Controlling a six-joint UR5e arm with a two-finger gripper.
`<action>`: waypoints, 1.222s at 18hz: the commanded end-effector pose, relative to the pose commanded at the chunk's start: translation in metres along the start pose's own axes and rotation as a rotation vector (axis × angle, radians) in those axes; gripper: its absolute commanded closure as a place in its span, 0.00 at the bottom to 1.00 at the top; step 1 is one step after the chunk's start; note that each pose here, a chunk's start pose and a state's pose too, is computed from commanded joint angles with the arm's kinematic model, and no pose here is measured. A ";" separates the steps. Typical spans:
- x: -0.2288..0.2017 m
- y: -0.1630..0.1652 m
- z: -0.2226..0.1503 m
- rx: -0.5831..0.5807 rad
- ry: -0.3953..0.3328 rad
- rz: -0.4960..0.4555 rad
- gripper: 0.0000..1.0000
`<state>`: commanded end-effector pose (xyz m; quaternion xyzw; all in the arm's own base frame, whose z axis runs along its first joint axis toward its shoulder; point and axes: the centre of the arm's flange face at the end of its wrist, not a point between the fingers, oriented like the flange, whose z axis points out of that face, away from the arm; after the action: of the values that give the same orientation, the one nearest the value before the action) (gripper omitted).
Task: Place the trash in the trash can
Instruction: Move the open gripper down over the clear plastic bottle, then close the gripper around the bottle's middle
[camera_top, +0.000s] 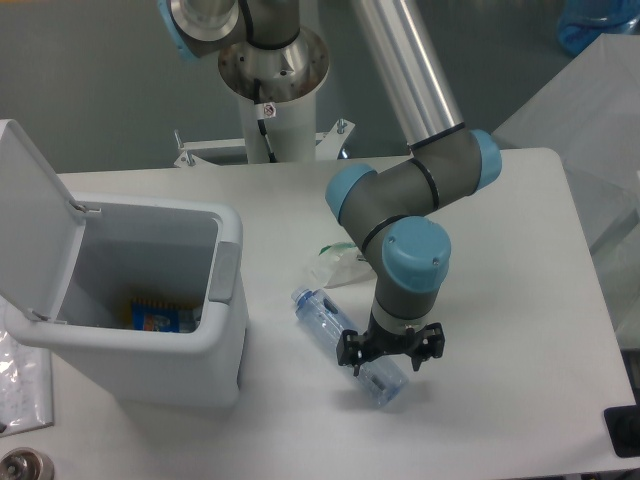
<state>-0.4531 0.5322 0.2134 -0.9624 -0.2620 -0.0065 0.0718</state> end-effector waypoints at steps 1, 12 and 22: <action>0.001 0.000 0.002 -0.003 0.001 -0.008 0.00; 0.014 -0.005 0.018 -0.034 -0.032 -0.023 0.62; 0.019 -0.042 -0.045 0.128 0.041 -0.059 0.64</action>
<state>-0.4570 0.5709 0.2648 -0.9473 -0.2886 -0.0115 0.1384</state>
